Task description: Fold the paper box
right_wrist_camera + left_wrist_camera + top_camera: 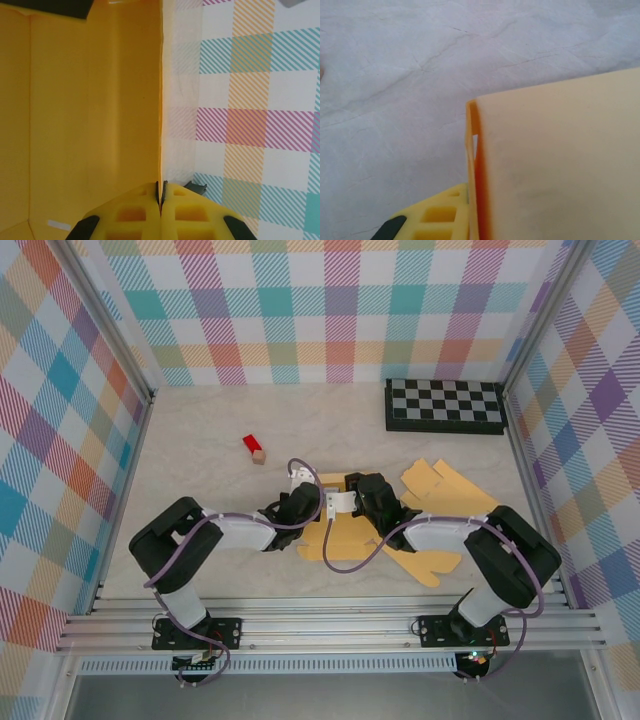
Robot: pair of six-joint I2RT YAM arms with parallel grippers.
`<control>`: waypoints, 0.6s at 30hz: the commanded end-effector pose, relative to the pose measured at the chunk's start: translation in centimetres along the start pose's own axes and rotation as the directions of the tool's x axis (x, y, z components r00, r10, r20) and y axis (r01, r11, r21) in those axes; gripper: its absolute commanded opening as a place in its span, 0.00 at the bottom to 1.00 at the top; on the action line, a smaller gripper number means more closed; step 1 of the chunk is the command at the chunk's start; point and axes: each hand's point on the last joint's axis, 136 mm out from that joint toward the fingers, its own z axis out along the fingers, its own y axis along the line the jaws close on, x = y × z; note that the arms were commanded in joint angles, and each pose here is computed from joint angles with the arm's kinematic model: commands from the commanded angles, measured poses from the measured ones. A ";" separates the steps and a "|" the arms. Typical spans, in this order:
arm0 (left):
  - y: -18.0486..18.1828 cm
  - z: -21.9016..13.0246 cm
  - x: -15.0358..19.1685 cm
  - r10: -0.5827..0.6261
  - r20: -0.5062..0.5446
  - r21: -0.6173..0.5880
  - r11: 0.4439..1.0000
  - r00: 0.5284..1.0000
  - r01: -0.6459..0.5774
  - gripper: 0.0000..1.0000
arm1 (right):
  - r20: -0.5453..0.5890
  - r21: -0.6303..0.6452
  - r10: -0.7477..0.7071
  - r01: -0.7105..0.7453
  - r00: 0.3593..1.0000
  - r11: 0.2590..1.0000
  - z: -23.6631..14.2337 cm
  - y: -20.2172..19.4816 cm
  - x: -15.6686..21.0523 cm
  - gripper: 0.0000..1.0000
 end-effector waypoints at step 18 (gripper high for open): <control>1.9 0.3 0.6 0.146 0.056 -0.098 0.985 0.988 -0.140 0.00 | 0.088 -0.305 0.712 -0.662 0.697 0.685 -7.3 -6.7 0.0 0.35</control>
